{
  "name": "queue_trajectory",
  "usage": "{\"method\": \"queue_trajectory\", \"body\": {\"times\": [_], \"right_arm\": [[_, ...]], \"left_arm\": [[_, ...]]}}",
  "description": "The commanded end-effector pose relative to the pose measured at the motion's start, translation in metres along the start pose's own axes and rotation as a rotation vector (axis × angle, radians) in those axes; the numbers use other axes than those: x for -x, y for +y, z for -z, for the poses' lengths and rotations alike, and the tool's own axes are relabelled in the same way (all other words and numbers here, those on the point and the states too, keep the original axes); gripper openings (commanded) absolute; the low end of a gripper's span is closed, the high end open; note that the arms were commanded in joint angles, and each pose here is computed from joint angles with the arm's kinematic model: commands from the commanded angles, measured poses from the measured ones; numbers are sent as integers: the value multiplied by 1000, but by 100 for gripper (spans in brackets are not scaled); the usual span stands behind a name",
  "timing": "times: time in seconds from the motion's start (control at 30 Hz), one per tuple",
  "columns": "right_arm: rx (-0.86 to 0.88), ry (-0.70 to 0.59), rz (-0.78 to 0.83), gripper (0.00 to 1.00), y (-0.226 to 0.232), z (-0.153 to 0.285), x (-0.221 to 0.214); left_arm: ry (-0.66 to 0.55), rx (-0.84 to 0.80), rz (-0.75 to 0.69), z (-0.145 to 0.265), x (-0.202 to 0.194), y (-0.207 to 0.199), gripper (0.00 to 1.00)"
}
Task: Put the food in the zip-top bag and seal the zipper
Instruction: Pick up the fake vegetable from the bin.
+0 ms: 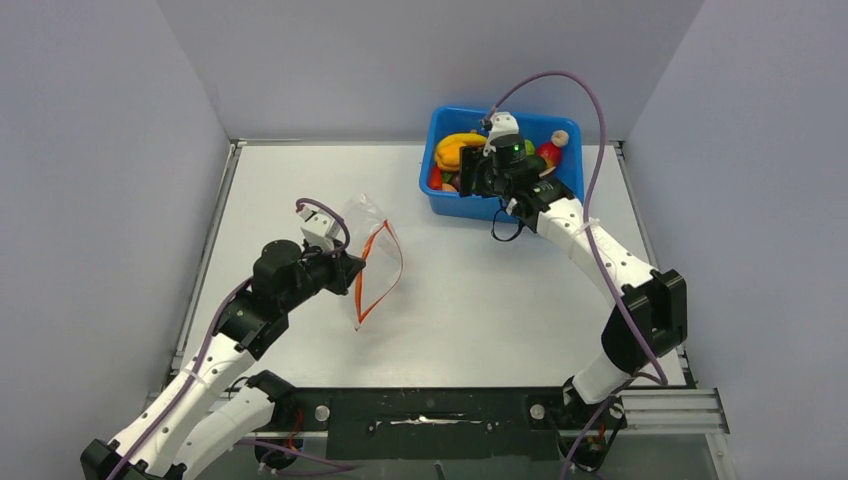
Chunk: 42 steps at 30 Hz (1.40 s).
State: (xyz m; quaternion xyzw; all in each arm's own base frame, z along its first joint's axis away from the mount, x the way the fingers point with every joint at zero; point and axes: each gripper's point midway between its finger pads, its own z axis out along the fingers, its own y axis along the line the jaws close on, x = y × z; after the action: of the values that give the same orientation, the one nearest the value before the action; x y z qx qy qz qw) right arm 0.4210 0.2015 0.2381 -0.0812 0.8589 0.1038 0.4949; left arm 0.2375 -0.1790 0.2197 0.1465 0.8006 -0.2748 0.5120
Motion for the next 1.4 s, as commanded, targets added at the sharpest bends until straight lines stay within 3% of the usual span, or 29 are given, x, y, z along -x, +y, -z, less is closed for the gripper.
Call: {"method": "queue_trajectory", "body": {"times": [0.0, 0.3, 0.6, 0.8, 1.23, 1.37], "right_arm": [[-21, -116, -4, 76, -15, -18, 45], [100, -116, -49, 99, -15, -100, 56], [162, -80, -10, 98, -13, -167, 48], [103, -132, 60, 98, -30, -186, 54], [168, -97, 101, 97, -38, -216, 26], [264, -100, 87, 98, -30, -220, 20]], "left_arm": [[-74, -24, -40, 2, 19, -3, 0], [-69, -93, -20, 3, 15, -17, 0], [-49, -68, -8, 2, 10, -12, 0], [-41, -57, -6, 1, 7, -9, 0], [13, -37, -19, -7, -5, -3, 0], [13, -36, -20, -7, -5, -2, 0]]}}
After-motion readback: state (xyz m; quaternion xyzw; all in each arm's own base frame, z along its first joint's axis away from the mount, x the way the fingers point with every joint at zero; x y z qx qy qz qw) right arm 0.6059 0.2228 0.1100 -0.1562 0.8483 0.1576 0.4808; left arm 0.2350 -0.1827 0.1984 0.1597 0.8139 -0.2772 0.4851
